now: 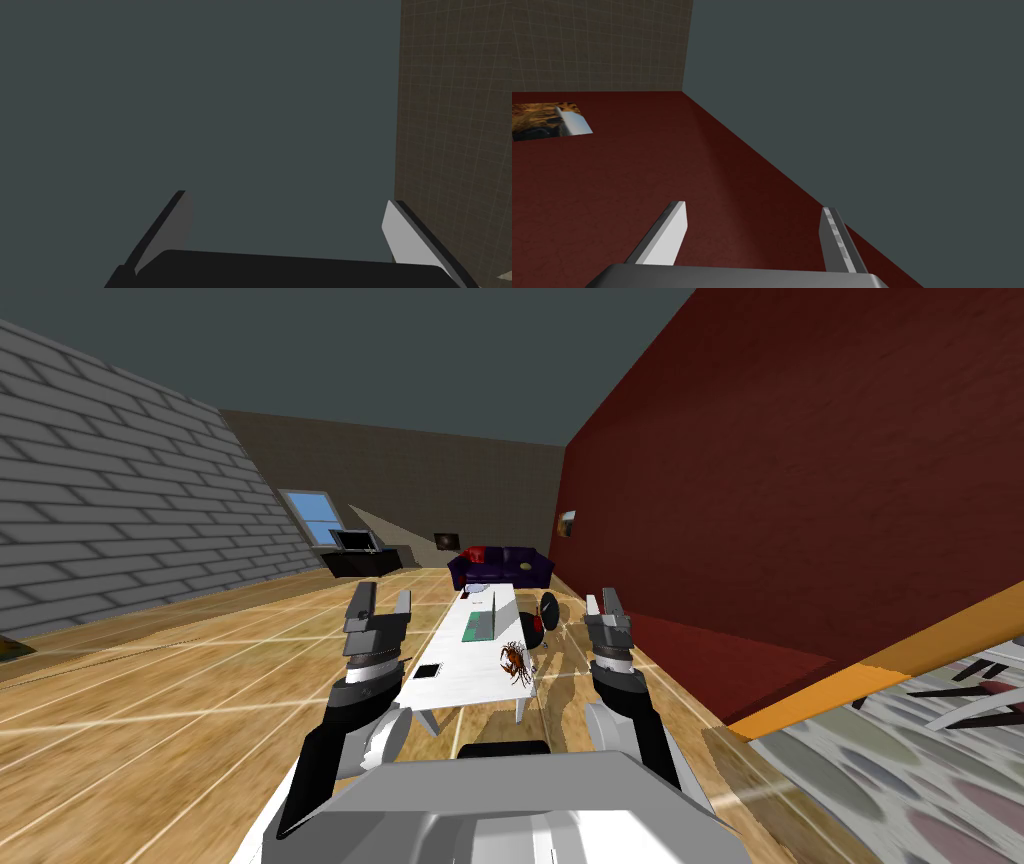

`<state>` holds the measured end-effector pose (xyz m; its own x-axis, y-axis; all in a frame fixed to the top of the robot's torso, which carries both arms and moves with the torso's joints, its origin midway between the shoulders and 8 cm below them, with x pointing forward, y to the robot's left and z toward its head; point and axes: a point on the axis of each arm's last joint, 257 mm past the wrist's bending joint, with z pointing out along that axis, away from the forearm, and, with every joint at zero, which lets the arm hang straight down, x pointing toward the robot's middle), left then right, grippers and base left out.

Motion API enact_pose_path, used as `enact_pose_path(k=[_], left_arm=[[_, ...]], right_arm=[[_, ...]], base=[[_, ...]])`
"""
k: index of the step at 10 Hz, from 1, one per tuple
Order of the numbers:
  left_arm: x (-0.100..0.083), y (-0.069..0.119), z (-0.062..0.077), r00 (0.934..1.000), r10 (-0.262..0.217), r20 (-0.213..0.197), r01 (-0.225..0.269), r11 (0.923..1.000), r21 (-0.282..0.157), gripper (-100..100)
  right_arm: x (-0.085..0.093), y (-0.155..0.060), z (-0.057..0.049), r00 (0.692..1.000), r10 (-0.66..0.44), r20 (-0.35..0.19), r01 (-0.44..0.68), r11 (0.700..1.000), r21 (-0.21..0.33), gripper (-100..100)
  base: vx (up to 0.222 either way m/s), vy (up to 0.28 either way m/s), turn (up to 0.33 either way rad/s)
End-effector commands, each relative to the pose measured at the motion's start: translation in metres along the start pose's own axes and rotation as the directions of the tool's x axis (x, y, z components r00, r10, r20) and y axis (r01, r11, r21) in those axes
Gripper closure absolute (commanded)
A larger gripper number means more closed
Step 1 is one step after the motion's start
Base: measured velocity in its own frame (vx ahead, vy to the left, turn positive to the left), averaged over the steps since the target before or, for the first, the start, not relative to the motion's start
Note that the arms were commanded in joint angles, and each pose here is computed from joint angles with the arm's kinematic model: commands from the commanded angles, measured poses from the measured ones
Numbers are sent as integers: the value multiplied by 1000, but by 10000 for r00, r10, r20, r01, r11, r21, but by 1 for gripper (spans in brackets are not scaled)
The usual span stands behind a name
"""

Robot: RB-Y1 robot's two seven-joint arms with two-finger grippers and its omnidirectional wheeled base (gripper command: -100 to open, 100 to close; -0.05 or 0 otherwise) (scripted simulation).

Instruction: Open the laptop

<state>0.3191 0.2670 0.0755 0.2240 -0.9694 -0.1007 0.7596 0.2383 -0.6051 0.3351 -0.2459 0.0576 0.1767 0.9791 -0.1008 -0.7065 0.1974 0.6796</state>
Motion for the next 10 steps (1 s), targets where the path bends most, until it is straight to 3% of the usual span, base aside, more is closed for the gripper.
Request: enact_pose_path(k=[1, 9, 10], left_arm=[[0, 0, 0, 10000, 0, 0, 0, 10000, 0, 0], [0, 0, 0, 10000, 0, 0, 0, 10000, 4, 0], [4, 10, -3, 9989, 197, -424, -204, 9997, -154, -100]], right_arm=[[0, 0, 0, 10000, 0, 0, 0, 10000, 0, 0], [0, 0, 0, 10000, 0, 0, 0, 10000, -4, 0], [0, 0, 0, 10000, 0, 0, 0, 10000, -4, 0]], base=[[0, 0, 0], [0, 0, 0], [1, -58, -51]])
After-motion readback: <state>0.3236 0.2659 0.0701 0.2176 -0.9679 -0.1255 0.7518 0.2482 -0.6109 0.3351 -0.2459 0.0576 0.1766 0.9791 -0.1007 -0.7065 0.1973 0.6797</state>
